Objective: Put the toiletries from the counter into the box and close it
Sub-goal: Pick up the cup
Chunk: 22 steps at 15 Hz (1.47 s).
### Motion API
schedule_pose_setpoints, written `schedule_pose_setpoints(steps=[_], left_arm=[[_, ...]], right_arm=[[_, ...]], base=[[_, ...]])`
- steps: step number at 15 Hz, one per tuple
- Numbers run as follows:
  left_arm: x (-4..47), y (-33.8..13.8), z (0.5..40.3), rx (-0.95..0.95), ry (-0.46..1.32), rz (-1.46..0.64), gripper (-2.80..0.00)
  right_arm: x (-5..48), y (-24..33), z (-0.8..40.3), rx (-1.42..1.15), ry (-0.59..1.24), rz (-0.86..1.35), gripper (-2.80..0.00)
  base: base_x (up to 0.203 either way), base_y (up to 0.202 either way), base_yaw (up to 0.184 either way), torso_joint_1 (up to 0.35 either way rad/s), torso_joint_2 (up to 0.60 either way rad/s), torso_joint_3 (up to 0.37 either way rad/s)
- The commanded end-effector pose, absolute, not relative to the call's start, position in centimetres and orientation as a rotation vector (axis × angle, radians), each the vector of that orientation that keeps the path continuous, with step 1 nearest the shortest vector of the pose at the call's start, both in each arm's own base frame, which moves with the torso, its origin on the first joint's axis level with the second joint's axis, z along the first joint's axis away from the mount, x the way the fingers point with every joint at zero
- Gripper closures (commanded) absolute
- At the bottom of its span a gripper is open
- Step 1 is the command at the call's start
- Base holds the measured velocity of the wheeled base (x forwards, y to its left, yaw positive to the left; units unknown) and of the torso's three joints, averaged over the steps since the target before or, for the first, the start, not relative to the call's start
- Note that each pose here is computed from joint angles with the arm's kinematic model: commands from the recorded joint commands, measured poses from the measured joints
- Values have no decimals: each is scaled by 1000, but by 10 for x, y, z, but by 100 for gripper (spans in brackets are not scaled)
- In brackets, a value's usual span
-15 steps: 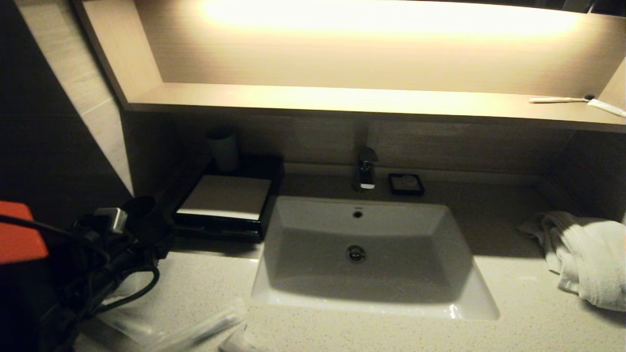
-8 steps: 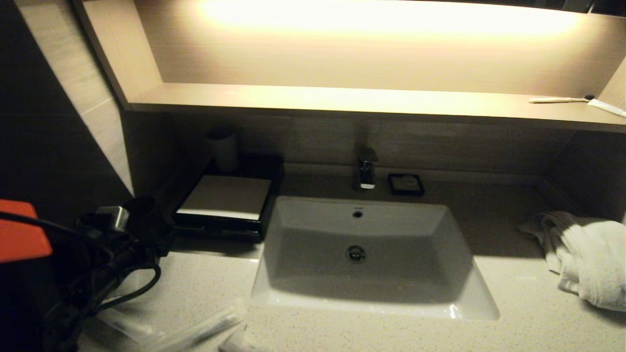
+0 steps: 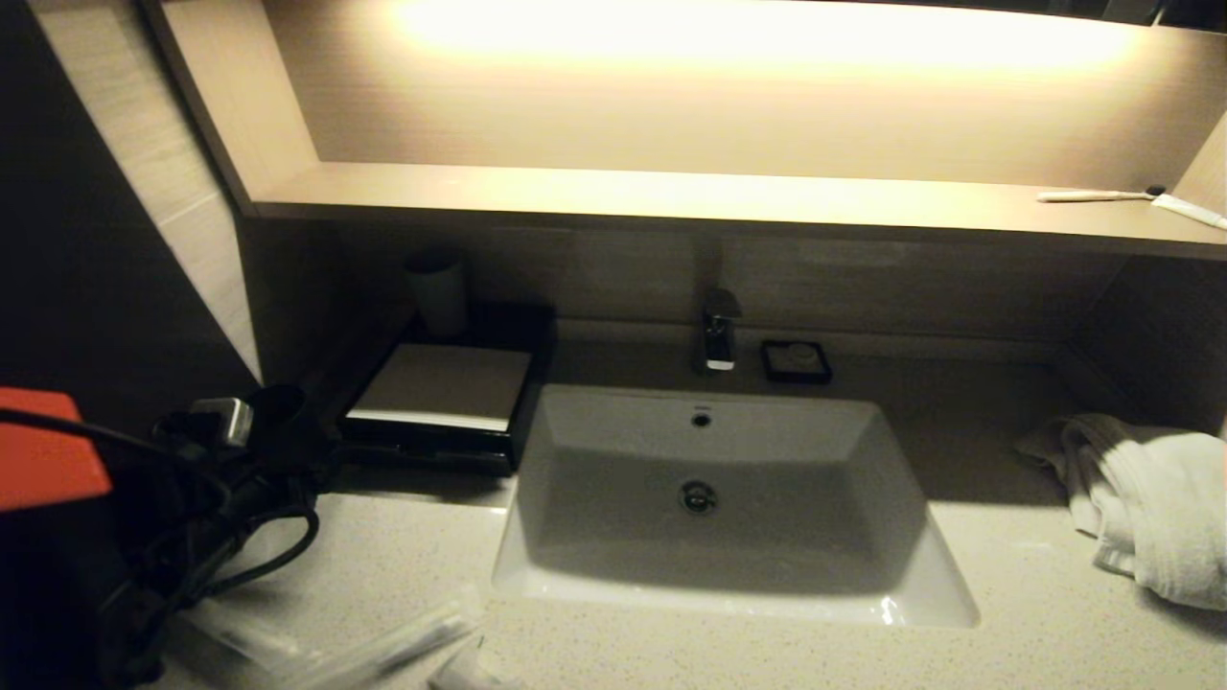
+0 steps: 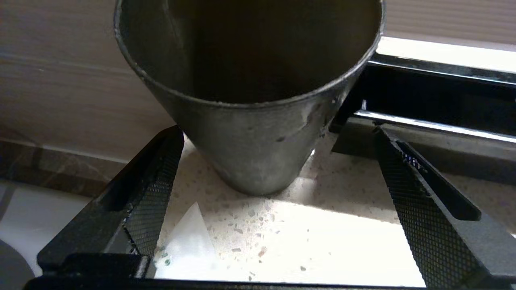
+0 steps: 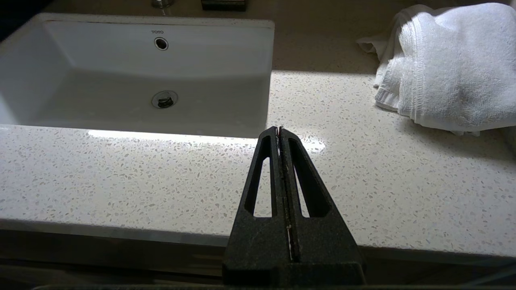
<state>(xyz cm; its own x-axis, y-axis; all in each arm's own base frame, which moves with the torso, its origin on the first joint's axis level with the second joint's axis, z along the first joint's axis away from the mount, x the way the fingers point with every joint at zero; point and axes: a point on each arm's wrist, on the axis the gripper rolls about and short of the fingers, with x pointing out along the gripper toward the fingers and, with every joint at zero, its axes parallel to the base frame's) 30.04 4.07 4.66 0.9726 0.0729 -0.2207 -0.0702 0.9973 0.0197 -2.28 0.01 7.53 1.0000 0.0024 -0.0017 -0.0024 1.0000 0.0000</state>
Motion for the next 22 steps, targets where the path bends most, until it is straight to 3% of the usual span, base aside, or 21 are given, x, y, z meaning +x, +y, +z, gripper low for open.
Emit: schedule_pose_setpoints(steps=[1,22], left_arm=[[302,41,47,13,215,71,-280],[311,42,46,-11,194,74,-280]], right_arm=[[-23,0,75,0,2,2,0],[-23,0,75,0,2,1,0]], base=[[0,0,0,0,0,0],[0,0,0,0,0,0]])
